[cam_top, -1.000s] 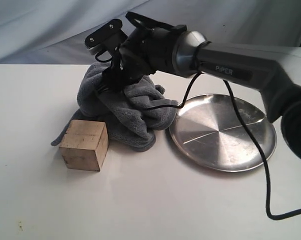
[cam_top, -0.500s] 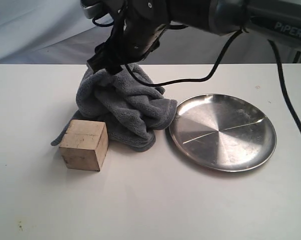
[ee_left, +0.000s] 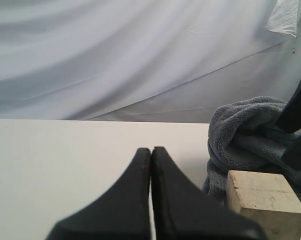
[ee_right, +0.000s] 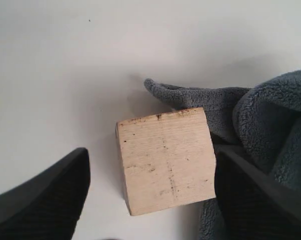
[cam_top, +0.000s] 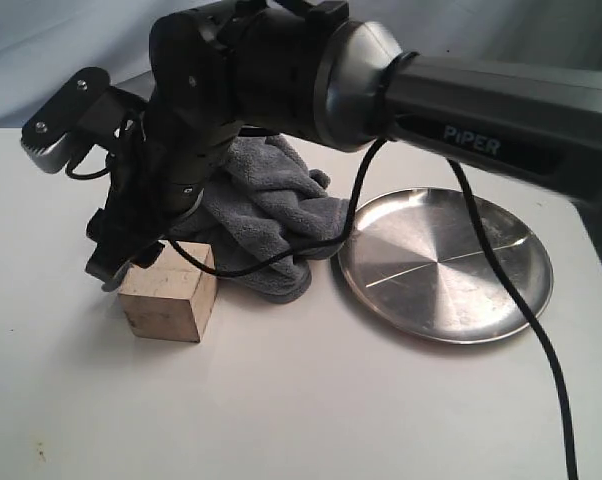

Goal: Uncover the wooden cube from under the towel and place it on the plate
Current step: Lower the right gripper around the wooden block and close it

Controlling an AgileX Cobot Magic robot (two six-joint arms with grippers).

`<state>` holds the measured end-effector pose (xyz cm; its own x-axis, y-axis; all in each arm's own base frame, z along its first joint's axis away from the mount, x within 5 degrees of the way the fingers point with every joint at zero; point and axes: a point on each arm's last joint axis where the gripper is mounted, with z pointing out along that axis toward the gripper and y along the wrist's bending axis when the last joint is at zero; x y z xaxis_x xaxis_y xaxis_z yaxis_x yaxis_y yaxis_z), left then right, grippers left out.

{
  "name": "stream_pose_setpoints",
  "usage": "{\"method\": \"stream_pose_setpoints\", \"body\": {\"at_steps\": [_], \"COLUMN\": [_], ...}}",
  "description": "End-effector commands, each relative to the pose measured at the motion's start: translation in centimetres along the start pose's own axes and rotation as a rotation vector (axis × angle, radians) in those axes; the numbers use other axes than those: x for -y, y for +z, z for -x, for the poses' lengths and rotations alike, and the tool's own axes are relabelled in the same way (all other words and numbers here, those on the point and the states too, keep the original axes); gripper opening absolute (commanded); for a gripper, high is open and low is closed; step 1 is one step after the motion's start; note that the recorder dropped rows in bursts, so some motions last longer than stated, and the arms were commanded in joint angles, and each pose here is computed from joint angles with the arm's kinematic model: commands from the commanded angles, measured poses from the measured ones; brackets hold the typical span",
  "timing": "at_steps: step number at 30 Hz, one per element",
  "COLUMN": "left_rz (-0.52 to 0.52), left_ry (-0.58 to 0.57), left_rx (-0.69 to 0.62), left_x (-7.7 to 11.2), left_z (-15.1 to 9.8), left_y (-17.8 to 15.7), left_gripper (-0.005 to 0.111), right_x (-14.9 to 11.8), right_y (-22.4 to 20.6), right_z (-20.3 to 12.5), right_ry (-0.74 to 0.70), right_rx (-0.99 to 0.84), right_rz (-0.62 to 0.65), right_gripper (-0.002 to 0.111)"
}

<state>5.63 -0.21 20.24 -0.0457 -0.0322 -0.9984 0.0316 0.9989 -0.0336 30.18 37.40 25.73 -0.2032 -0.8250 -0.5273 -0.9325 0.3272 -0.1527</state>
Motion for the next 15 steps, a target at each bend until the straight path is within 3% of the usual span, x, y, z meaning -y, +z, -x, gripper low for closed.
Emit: {"method": "stream_pose_setpoints", "body": {"at_steps": [1,7,15], "left_rz": [-0.001,-0.001,-0.001], "left_ry": [-0.002,-0.002,-0.002], "left_rx": [-0.001,-0.001,-0.001], "left_x": [0.0,0.0,0.0], "left_z": [-0.1,-0.1,-0.1], "left_y": [0.0,0.0,0.0], "left_gripper": [0.001,0.001,0.001], "right_x": [0.1,0.7,3.5], "right_y": [-0.2,0.2,0.3], "right_z": [-0.2,-0.8,-1.6], "right_ry": [-0.104,-0.149,-0.019], "right_rx": [-0.022,-0.014,0.081], "right_rz": [-0.013,0.072,0.125], "right_gripper": [0.071,0.099,0.1]}}
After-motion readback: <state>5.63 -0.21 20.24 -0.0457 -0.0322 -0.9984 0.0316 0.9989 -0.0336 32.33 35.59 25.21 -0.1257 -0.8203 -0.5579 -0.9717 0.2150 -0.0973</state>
